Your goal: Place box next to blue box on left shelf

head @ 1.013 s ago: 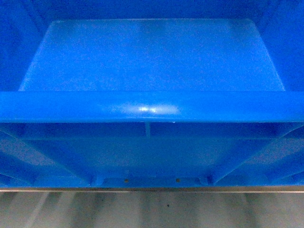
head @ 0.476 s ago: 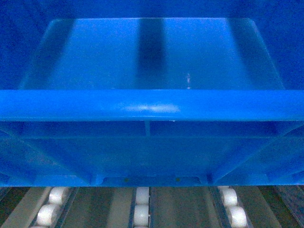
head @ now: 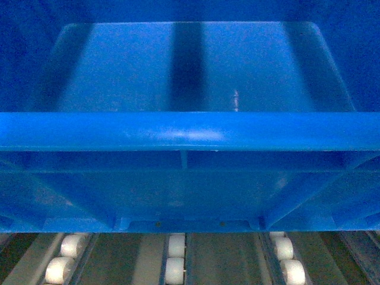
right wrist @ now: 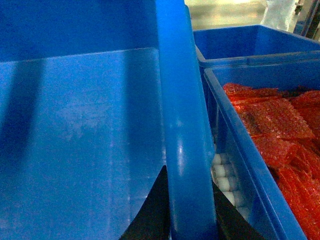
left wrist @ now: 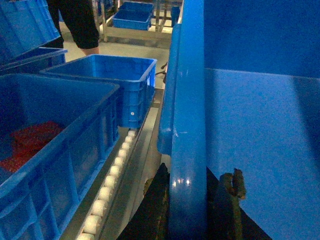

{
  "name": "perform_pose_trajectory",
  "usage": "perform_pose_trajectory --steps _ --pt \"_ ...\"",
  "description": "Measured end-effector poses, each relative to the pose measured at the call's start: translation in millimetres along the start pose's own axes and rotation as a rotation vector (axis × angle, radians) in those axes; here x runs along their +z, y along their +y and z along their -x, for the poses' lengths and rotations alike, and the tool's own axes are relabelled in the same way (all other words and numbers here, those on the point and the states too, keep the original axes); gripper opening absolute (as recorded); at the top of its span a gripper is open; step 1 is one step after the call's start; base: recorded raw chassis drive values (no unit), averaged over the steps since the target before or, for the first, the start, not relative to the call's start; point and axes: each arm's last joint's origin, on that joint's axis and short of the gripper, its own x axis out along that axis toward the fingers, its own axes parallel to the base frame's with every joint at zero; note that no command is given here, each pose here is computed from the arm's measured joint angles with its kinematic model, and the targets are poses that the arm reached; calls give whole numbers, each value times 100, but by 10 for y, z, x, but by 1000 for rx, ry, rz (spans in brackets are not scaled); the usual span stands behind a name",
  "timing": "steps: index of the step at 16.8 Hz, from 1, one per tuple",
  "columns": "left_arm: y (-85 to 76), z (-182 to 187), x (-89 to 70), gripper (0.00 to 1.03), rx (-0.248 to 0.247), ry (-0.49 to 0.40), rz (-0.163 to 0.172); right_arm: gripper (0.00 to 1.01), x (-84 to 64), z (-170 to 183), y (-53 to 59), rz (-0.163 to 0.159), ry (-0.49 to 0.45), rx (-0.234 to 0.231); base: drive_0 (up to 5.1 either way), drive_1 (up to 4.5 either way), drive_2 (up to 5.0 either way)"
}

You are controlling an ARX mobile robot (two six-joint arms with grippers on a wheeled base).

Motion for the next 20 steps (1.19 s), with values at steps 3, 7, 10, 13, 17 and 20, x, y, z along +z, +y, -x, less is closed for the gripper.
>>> perform_pose_trajectory --steps 3,7,10,13,17,20 --pt "0 0 0 10 0 0 0 10 0 0 0 0 0 0 0 0 0" --pt "0 0 0 10 0 0 1 10 0 0 0 0 0 0 0 0 0" --pt "-1 1 0 10 -1 0 1 10 0 0 0 0 0 0 0 0 0" --pt "-1 0 0 10 -1 0 0 10 0 0 0 0 0 0 0 0 0" --pt "0 1 1 10 0 0 0 10 0 0 0 0 0 0 0 0 0" --pt "0 1 1 10 0 -1 1 10 0 0 0 0 0 0 0 0 0"
